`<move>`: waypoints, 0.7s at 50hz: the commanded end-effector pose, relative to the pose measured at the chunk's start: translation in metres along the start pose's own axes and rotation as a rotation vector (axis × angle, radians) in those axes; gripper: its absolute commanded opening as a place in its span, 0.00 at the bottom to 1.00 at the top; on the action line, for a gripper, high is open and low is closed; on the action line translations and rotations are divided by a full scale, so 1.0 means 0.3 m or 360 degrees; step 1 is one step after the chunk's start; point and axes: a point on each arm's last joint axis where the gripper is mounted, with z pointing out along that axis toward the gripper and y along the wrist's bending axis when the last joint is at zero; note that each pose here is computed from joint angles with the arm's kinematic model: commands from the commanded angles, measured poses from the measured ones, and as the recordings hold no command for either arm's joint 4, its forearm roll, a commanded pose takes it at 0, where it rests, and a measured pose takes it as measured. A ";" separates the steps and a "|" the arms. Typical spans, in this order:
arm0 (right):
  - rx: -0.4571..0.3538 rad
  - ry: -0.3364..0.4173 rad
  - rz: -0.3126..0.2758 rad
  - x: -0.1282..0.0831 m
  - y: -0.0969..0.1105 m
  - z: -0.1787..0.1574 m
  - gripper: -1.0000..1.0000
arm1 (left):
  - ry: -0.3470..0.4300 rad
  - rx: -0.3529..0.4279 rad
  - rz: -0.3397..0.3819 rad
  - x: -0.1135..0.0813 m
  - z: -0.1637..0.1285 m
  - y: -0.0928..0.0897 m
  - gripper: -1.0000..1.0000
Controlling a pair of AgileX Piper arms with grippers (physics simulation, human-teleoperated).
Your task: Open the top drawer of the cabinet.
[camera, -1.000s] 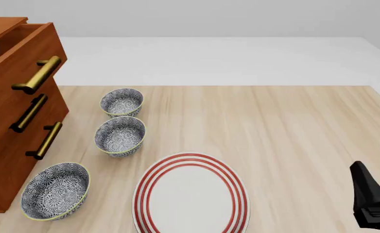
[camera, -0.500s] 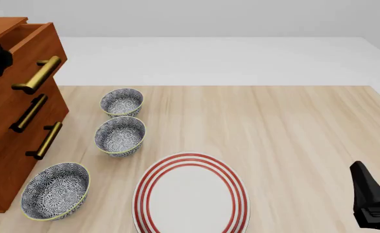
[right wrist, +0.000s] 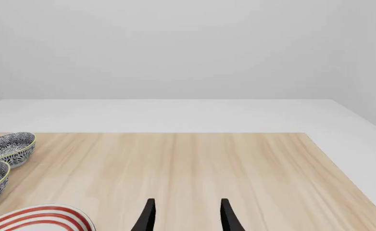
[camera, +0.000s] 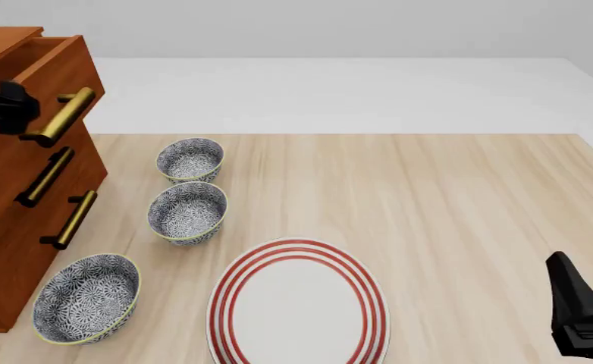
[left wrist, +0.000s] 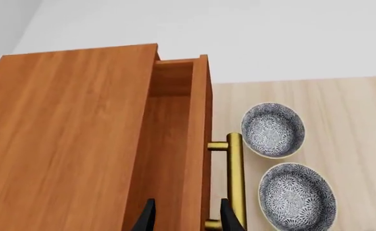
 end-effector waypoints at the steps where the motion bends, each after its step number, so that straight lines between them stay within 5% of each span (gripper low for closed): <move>1: 0.0000 0.0000 0.0000 0.000 0.000 0.000 1.00 | 0.0024 0.0006 0.0000 0.008 0.028 -0.003 1.00; 16: 0.0000 0.0000 0.0000 0.000 0.000 0.000 1.00 | 0.0059 0.0016 0.0000 0.020 0.054 -0.007 1.00; 35: 0.0000 0.0000 0.0000 0.000 0.000 0.000 1.00 | 0.0175 0.0147 -0.0037 0.052 0.073 -0.090 1.00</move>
